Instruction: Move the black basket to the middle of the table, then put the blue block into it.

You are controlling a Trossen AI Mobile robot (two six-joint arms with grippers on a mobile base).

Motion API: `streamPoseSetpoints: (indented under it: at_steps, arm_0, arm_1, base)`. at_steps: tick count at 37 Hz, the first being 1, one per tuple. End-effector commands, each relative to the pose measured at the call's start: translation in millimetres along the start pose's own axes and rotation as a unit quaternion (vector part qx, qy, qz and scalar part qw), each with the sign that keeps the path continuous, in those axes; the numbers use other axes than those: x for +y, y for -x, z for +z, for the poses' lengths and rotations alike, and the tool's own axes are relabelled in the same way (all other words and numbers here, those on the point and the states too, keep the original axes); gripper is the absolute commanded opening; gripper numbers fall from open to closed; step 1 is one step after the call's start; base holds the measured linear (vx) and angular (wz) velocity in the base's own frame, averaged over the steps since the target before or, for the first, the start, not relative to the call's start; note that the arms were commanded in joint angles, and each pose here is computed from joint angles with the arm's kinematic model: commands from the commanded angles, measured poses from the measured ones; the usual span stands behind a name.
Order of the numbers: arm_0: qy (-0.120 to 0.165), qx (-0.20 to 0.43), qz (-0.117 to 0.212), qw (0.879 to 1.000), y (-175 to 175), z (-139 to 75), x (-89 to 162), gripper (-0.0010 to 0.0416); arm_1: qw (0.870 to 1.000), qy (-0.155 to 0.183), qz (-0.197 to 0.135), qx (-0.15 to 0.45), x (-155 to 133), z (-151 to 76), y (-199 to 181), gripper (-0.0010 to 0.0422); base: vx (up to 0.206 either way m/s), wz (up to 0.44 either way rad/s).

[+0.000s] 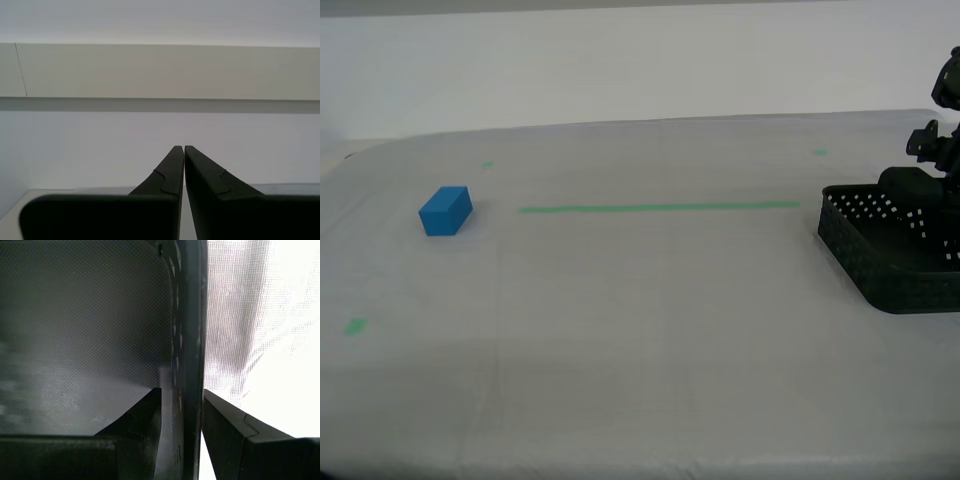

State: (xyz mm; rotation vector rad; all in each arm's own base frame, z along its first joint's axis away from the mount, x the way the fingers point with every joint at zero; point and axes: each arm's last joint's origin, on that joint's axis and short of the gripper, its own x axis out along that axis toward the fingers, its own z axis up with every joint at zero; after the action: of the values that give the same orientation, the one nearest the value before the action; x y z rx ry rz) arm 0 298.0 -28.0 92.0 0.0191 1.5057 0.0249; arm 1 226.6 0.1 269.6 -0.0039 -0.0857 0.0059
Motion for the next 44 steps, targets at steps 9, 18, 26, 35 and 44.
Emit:
streamPoseSetpoints:
  at_steps: [9, 18, 26, 35, 44]
  arm_0:
    - [-0.007, 0.0, -0.005, 1.0, -0.1, 0.1, -0.2, 0.0101]
    - [-0.007, 0.001, -0.007, 1.0, -0.1, -0.1, -0.3, 0.0101]
    - [-0.007, 0.002, -0.009, 1.0, -0.1, -0.3, -0.3, 0.0078]
    - [-0.007, 0.003, -0.009, 1.0, -0.1, -0.3, 0.0, -0.0005]
    - [-0.007, 0.002, -0.009, 1.0, -0.1, -0.2, 0.1, -0.0001]
  arm_1:
    - [1.0, -0.001, 0.0, -0.003, -0.1, 0.7, 0.0, 0.0]
    - [1.0, -0.001, 0.0, -0.003, -0.1, 0.7, 0.0, 0.0]
    - [1.0, -0.001, 0.0, -0.002, -0.1, 0.6, 0.0, 0.0]
    - [1.0, -0.001, 0.0, -0.003, -0.1, 0.7, 0.0, 0.0]
    - [1.0, -0.001, 0.0, -0.003, -0.1, 0.7, 0.1, 0.0]
  base:
    - [0.0, 0.0]
    - [0.0, 0.0]
    - [0.0, 0.0]
    - [0.0, 0.0]
    - [0.0, 0.0]
